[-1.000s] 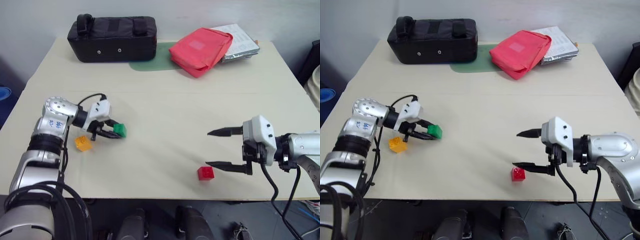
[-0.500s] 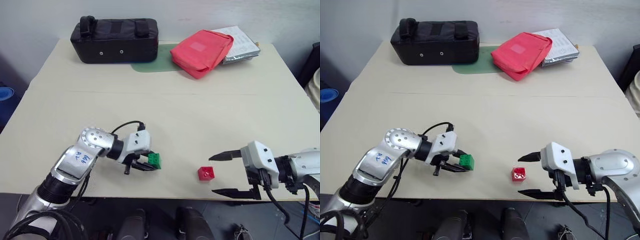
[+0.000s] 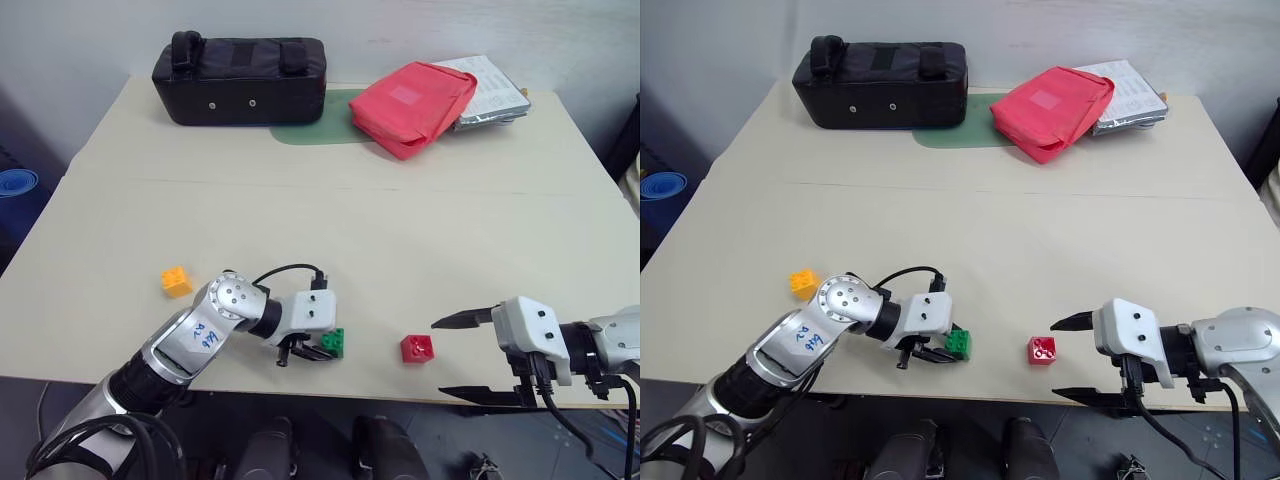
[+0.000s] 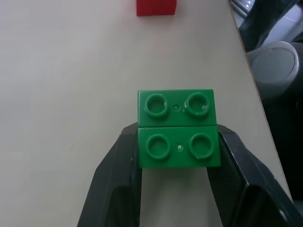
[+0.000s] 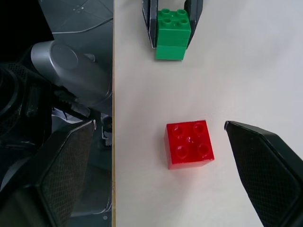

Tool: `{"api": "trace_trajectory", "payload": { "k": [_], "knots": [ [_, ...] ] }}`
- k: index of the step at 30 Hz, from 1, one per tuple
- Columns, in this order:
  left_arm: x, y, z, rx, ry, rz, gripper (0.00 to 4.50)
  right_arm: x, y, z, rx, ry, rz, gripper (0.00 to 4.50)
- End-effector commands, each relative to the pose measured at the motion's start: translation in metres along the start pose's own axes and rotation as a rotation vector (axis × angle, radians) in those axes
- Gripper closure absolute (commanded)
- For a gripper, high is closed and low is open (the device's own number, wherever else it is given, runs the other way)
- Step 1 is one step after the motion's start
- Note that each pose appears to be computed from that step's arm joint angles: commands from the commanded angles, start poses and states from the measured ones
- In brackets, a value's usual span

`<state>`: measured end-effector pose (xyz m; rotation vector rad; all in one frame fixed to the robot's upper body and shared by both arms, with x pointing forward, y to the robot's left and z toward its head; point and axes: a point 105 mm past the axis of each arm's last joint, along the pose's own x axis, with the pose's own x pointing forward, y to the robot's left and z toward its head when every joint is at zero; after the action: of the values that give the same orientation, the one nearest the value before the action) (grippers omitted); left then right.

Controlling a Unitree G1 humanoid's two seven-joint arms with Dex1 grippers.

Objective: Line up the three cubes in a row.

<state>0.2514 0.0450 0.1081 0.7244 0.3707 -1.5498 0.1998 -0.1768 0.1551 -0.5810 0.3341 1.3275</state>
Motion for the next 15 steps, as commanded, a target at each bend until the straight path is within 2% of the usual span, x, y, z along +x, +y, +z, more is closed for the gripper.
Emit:
{"api": "trace_trajectory", "payload": {
  "k": [1, 15],
  "knots": [
    [0.0006, 0.0008, 0.0062, 0.039, -0.014, -0.010, 2.99, -0.0049, -0.0017, 0.0030, -0.041, 0.015, -0.023, 0.00],
    [0.0065, 0.0026, 0.0042, 0.029, 0.005, -0.020, 2.99, -0.0036, -0.0051, 0.0055, -0.040, 0.002, -0.045, 0.00]
  ]
}}
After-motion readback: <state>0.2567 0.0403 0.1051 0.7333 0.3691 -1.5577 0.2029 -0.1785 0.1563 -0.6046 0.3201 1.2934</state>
